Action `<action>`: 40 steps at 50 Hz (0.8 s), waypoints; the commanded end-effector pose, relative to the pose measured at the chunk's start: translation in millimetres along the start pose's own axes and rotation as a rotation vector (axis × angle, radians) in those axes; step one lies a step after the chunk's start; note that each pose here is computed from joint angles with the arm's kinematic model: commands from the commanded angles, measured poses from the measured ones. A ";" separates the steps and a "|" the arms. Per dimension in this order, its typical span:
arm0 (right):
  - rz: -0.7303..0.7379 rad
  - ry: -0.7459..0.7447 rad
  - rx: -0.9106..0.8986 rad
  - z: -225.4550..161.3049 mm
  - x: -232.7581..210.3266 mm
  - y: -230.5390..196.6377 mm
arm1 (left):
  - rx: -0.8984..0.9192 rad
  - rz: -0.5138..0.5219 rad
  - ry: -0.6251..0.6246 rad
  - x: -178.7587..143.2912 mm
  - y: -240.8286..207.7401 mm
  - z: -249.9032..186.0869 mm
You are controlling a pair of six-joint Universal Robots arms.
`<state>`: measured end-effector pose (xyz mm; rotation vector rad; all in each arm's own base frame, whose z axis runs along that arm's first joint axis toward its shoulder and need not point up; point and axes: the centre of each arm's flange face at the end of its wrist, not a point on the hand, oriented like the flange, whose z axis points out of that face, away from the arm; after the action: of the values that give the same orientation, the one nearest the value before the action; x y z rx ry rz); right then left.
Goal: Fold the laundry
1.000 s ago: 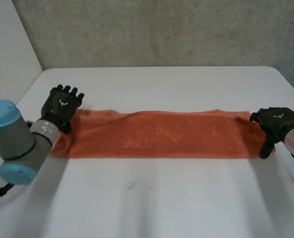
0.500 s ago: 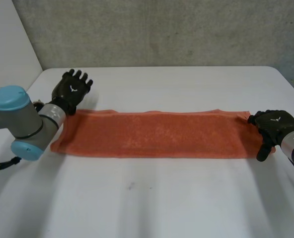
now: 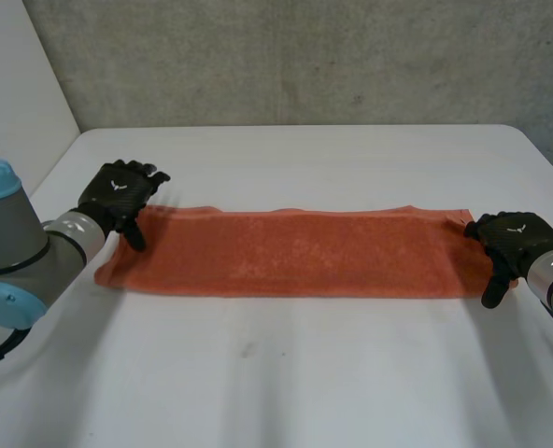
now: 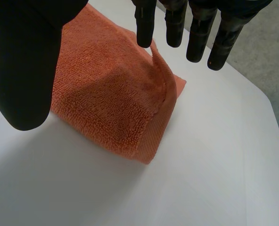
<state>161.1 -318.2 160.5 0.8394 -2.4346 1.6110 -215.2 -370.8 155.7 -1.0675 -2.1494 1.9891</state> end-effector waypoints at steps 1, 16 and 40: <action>0.002 0.002 -0.006 0.0 0.9 1.8 | -0.042 0.110 -0.041 -14.8 28.1 9.7; -0.003 -0.004 -0.009 -0.4 -2.3 2.2 | -0.086 0.312 -0.146 -42.2 56.2 25.6; 0.012 -0.049 0.020 -0.7 -1.6 -2.3 | 0.058 0.008 -0.058 2.5 -27.5 -24.8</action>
<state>160.5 -318.5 161.2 0.8450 -2.4504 1.6217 -206.6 -367.8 179.6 -1.0914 -2.1172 2.1759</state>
